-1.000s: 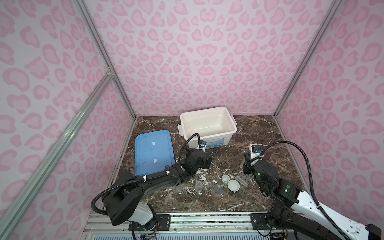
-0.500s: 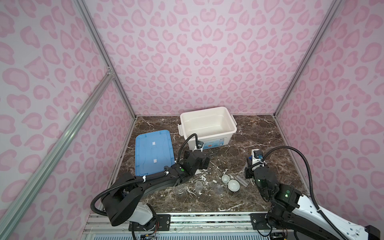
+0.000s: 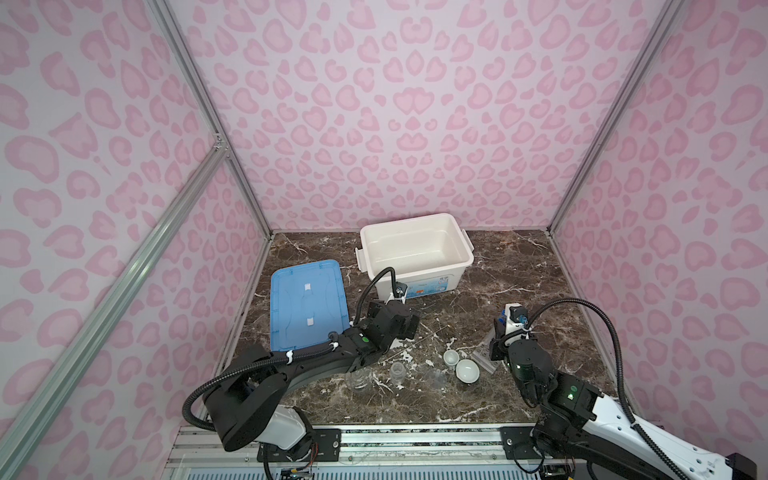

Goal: Organize the chemistry lab equipment

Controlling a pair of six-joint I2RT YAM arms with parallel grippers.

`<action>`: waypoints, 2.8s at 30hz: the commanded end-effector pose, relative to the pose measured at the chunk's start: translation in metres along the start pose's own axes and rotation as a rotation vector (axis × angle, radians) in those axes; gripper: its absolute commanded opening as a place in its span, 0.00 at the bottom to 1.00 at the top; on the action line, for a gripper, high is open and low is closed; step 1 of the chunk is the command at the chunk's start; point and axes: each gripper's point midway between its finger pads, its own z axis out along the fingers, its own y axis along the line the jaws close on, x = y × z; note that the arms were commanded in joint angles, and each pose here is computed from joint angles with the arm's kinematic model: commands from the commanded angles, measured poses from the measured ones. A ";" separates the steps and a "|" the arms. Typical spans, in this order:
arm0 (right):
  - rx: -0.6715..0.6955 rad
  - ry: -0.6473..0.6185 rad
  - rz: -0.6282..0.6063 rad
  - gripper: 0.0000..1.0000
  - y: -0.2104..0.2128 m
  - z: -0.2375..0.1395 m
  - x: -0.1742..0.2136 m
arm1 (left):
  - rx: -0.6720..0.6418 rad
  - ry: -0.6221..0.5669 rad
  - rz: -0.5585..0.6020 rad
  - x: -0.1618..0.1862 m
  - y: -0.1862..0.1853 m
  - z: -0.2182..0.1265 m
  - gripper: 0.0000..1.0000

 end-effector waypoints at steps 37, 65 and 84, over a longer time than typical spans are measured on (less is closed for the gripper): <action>0.015 0.064 0.013 0.12 -0.007 0.011 0.026 | -0.001 0.009 -0.017 -0.001 -0.002 0.004 0.98; 0.001 0.091 0.045 0.40 -0.008 0.014 0.022 | -0.094 0.106 0.005 0.027 0.024 0.009 0.98; -0.061 0.033 0.142 0.58 -0.006 0.010 -0.006 | -0.119 0.272 0.014 0.075 0.056 0.007 0.99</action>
